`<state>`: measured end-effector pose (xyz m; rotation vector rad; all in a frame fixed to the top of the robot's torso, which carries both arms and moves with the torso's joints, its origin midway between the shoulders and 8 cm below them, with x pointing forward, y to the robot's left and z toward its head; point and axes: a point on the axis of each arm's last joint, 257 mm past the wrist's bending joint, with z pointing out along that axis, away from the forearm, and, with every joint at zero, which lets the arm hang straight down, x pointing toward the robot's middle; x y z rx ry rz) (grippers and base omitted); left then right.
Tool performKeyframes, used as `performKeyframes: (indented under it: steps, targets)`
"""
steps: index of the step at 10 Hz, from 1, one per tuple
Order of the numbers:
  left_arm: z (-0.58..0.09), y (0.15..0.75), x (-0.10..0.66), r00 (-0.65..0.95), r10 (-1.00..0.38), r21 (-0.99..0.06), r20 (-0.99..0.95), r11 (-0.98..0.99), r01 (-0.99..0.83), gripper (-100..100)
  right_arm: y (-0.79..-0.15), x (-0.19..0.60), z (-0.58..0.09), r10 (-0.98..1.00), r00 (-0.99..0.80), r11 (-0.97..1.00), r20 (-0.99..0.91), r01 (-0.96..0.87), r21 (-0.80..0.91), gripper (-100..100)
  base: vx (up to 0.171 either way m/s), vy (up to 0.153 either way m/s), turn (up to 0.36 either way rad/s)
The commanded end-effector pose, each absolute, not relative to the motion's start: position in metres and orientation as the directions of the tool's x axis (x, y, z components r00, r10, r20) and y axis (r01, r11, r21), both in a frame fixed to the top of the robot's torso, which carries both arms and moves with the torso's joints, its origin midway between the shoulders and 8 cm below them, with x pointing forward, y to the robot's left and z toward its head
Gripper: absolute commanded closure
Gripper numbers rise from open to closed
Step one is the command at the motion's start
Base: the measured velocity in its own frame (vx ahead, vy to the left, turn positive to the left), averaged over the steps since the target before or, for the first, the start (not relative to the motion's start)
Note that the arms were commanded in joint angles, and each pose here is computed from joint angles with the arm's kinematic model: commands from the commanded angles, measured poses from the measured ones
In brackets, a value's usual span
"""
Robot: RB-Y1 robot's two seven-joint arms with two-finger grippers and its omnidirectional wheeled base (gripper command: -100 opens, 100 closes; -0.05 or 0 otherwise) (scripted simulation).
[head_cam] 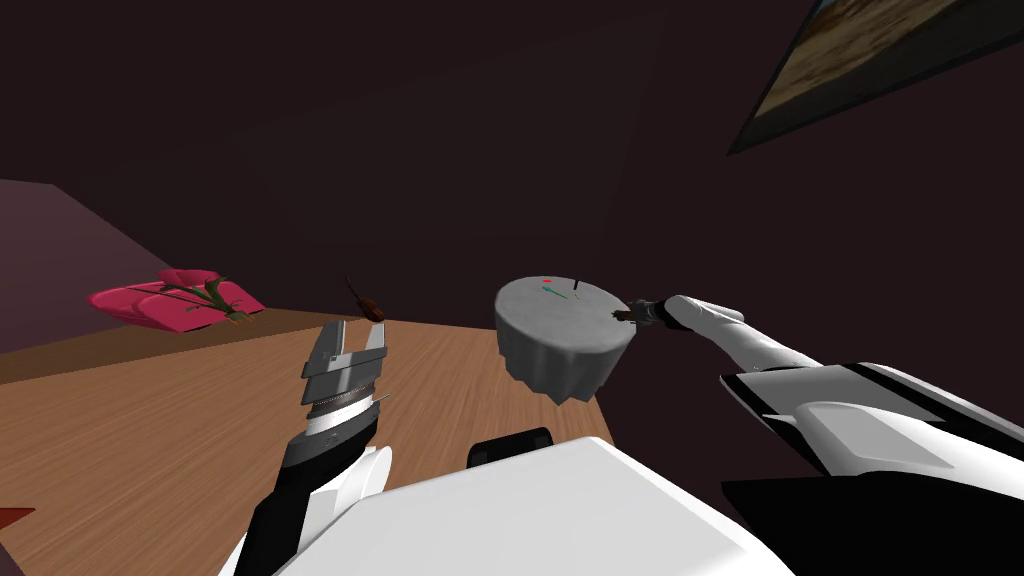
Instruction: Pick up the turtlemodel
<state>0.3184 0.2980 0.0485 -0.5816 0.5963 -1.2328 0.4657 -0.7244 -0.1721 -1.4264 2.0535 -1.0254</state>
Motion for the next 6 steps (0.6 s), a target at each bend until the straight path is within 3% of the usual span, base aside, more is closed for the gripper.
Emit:
performKeyframes:
  steps: [1,6]
  targets:
    - [0.049,0.298,0.318,0.223,-0.969,-0.694,-0.102,0.23,0.682,0,-0.741,0.452,-0.173,-0.914,-0.392,0.182,0.102,-0.624,-0.76,-100,0.014,0.002,0.053]
    - [0.049,0.298,0.318,0.223,-0.969,-0.694,-0.102,0.23,0.682,0,-0.762,0.431,-0.179,-0.895,-0.417,0.176,0.157,-0.655,-0.734,-100,0.022,-0.006,0.04]
